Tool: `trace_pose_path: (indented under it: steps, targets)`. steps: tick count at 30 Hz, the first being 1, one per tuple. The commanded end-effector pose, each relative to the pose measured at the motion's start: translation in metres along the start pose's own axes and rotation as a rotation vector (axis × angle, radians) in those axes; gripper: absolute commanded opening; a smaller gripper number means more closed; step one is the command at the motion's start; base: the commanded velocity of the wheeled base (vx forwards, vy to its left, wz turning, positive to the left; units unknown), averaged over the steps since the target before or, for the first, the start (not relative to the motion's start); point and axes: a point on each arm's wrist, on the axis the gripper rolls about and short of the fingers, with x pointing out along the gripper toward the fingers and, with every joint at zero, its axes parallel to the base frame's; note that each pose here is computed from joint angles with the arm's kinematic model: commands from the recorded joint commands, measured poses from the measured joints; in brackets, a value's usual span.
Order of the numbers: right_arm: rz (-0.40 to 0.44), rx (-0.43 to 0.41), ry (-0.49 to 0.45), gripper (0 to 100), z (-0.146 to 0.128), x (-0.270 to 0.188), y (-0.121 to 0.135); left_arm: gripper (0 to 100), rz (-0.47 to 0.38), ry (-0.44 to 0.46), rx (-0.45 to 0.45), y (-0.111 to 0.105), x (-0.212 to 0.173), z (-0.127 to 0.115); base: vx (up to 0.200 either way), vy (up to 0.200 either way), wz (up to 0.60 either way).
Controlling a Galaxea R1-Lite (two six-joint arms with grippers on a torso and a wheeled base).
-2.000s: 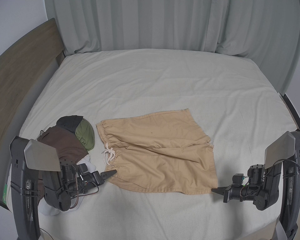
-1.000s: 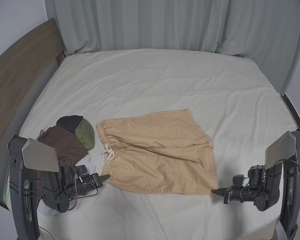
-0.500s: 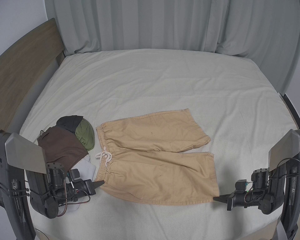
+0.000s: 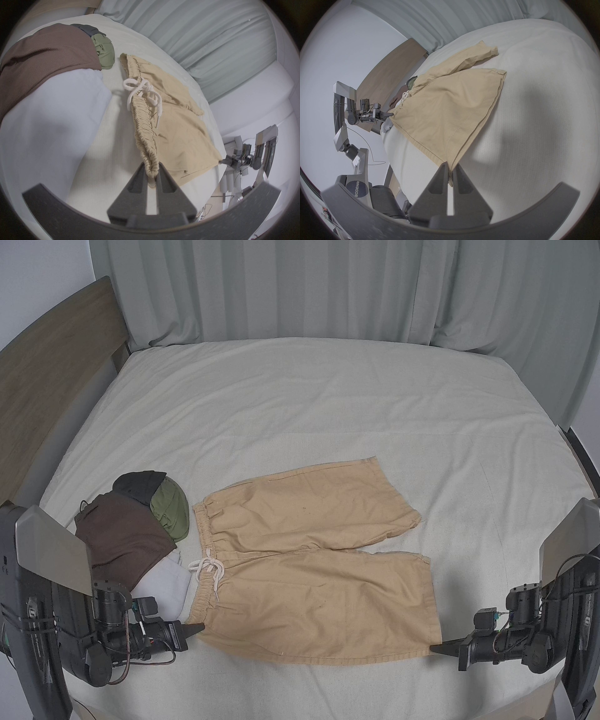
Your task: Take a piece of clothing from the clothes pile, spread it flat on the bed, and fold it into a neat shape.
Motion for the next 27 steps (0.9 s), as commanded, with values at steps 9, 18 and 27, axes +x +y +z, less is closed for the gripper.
trace_pose_path:
  steps: [9,18,27]
  targets:
    - [0.001,0.007,0.012,0,-0.0025,0.0005,0.0001,0,0.006,0.033,0.025,0.0114,0.0038,-0.0065,0.0,0.0,0.0]
    - [0.002,-0.011,-0.004,100,0.0014,0.0052,-0.002,100,-0.044,0.026,0.034,0.0103,0.0056,-0.0022,0.0,0.0,0.0]
    - [0.002,-0.008,0.002,100,0.0,0.0063,-0.0029,100,-0.04,0.043,0.025,0.0117,0.0059,-0.0059,0.0,0.0,0.0]
